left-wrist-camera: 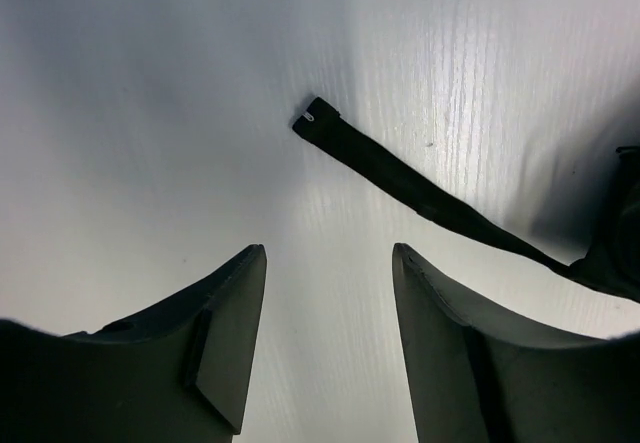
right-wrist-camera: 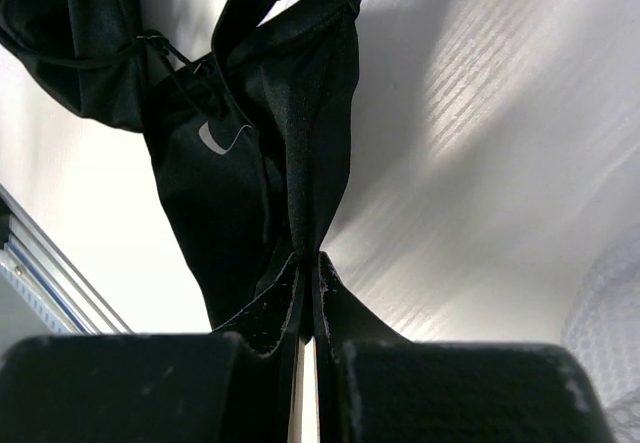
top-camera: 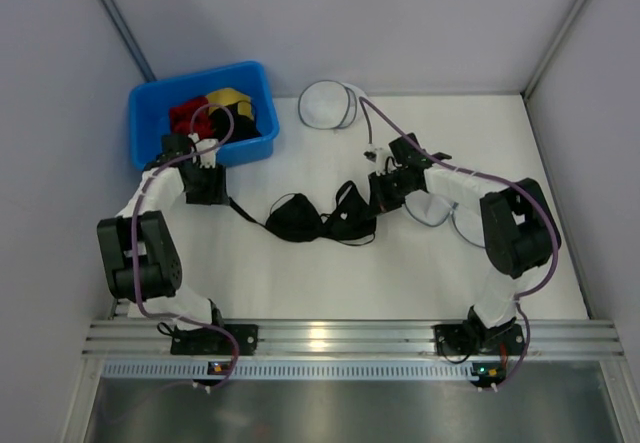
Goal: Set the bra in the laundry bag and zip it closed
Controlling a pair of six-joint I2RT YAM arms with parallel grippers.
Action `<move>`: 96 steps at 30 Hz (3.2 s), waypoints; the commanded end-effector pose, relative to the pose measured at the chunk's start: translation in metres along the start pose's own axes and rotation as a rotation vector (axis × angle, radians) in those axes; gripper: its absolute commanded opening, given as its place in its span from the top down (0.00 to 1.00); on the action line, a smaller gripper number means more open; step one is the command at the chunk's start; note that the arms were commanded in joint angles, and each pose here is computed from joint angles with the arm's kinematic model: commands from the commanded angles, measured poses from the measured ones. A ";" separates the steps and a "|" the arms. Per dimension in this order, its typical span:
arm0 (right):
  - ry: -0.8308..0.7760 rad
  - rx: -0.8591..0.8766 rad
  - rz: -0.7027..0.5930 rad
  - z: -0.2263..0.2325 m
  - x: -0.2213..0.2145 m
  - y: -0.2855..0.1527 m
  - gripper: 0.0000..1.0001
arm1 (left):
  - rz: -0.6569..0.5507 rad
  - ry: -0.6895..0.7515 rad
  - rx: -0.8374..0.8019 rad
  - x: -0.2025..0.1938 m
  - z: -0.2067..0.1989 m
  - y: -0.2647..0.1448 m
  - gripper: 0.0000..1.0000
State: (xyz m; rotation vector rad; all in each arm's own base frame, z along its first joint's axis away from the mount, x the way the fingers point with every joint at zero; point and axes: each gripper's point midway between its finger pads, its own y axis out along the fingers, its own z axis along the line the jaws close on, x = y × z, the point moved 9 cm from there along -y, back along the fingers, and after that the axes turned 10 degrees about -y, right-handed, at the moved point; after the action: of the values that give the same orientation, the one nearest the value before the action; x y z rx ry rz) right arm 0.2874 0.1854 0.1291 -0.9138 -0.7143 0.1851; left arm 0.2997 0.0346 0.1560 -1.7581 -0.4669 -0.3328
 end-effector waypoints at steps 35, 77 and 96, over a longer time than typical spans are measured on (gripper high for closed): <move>-0.037 -0.037 -0.073 0.004 0.012 -0.015 1.00 | 0.199 0.068 0.153 -0.067 0.031 0.046 0.96; -0.062 0.007 -0.064 0.011 0.010 -0.007 1.00 | -0.322 0.521 -0.495 0.003 -0.175 -0.023 1.00; -0.072 0.037 -0.052 0.011 0.010 -0.004 1.00 | -0.207 0.357 -0.377 0.011 -0.189 0.033 0.52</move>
State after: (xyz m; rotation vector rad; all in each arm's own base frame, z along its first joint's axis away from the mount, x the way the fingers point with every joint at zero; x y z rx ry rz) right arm 0.2835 0.1878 0.1326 -0.8955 -0.7408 0.1879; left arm 0.3240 -0.1544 0.1328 -1.9489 -0.2283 -0.8447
